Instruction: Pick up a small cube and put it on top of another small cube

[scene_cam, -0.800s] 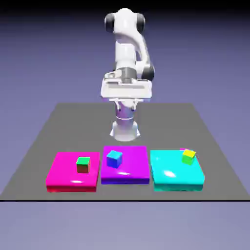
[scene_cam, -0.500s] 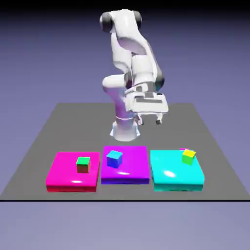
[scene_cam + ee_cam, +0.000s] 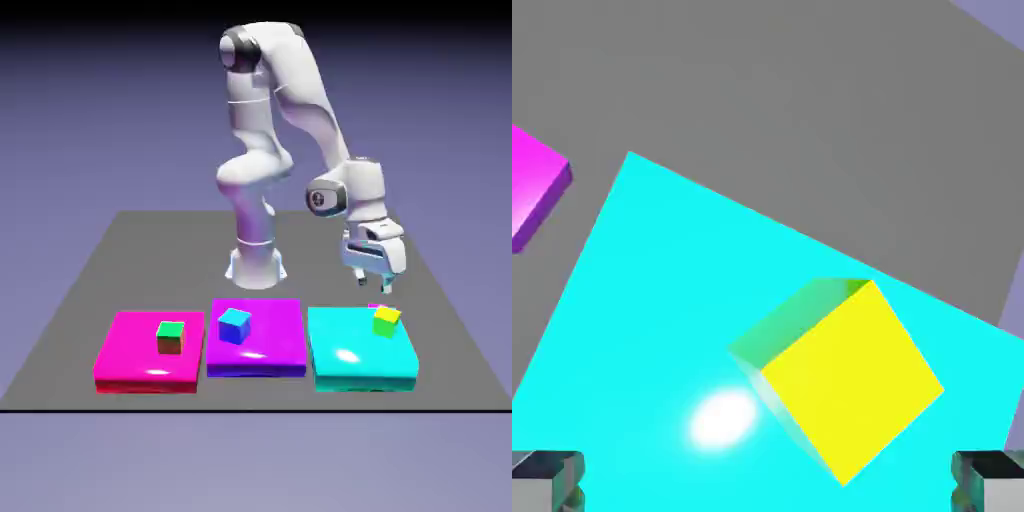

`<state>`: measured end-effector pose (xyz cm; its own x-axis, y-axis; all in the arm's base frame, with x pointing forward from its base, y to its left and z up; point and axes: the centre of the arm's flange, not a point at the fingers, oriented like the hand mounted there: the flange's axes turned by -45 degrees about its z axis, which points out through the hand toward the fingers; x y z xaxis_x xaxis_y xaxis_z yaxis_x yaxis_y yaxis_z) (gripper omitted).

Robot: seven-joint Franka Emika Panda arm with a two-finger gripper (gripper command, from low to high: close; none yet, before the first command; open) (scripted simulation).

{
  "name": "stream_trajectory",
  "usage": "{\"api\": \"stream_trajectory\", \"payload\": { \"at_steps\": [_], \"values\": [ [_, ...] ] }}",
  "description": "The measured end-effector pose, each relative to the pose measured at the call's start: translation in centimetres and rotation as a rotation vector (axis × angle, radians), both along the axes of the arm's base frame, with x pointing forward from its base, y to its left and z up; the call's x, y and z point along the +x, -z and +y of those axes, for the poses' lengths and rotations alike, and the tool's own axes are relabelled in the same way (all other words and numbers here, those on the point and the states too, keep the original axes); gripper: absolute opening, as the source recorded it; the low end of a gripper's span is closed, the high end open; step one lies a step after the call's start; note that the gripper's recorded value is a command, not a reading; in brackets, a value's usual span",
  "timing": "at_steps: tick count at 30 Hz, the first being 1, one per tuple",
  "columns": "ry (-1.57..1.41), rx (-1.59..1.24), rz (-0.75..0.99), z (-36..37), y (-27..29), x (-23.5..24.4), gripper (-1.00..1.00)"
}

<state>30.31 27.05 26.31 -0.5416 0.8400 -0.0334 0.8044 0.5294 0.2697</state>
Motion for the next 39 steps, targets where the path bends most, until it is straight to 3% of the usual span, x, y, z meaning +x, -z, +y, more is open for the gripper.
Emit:
{"api": "stream_trajectory", "payload": {
  "at_steps": [10, 18, 19, 30, 39],
  "values": [
    [-0.802, -0.318, 0.024, 5.2, 7.3, -9.0, 0.00],
    [-0.800, -0.318, 0.023, 5.1, 13.4, -8.2, 0.00],
    [-0.801, -0.318, 0.024, 5.0, 14.3, -8.1, -1.00],
    [-0.801, -0.319, 0.024, 5.1, 7.3, -9.0, -1.00],
    [-0.421, -0.501, 0.180, 4.5, 6.9, -6.9, -1.00]
  ]
}}
